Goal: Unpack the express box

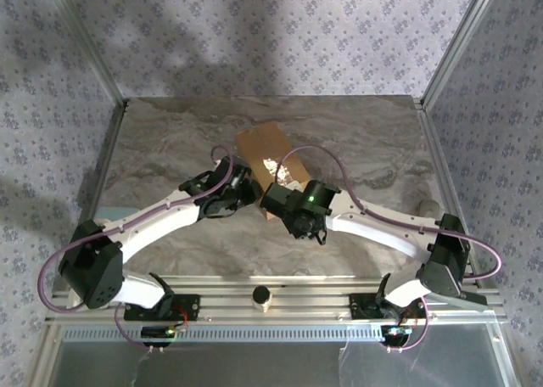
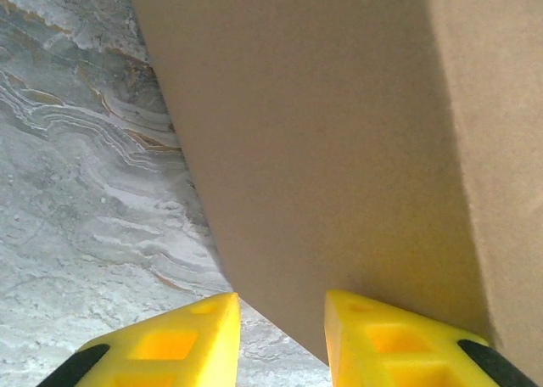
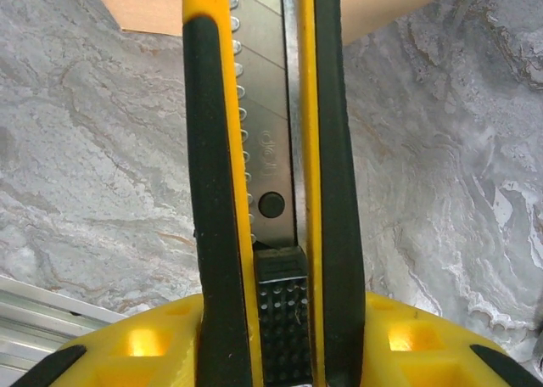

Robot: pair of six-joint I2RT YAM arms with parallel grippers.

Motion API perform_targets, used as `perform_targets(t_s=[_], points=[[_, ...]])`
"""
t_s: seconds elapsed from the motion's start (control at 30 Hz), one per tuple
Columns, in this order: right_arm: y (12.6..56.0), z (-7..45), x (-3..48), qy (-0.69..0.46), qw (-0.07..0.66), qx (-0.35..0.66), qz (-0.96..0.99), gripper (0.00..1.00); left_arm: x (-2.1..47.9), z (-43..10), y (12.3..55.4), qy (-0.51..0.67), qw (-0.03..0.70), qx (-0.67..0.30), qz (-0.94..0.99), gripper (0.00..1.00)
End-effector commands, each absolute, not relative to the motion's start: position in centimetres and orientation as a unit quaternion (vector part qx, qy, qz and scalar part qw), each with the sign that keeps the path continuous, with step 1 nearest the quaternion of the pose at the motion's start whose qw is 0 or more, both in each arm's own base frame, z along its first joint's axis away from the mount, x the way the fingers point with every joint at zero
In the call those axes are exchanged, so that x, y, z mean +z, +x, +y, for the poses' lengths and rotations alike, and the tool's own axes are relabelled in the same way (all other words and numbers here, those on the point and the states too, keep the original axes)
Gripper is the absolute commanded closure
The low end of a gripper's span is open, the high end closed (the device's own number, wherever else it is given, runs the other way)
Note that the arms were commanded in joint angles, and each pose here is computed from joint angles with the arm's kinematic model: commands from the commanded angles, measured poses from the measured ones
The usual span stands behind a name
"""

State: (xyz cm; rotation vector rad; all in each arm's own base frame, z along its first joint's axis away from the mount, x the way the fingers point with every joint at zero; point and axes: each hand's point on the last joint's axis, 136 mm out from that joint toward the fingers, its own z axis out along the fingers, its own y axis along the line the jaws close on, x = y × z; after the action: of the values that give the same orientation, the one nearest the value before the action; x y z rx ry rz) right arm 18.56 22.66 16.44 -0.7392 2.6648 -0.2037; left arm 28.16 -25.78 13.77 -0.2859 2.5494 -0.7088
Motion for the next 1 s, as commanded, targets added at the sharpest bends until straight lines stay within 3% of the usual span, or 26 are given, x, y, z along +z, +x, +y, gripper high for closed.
perform_targets(t_s=[0.0, 0.97], points=[[18.5, 24.4, 16.9, -0.273, 0.192, -0.051, 0.941, 1.00, 15.5, -28.1, 28.1, -0.099, 0.243, -0.302, 0.917, 0.68], [17.9, 25.9, 16.5, -0.283, 0.186, -0.036, 0.940, 1.00, 16.3, -26.3, 27.3, -0.147, 0.281, -0.279, 0.906, 0.69]])
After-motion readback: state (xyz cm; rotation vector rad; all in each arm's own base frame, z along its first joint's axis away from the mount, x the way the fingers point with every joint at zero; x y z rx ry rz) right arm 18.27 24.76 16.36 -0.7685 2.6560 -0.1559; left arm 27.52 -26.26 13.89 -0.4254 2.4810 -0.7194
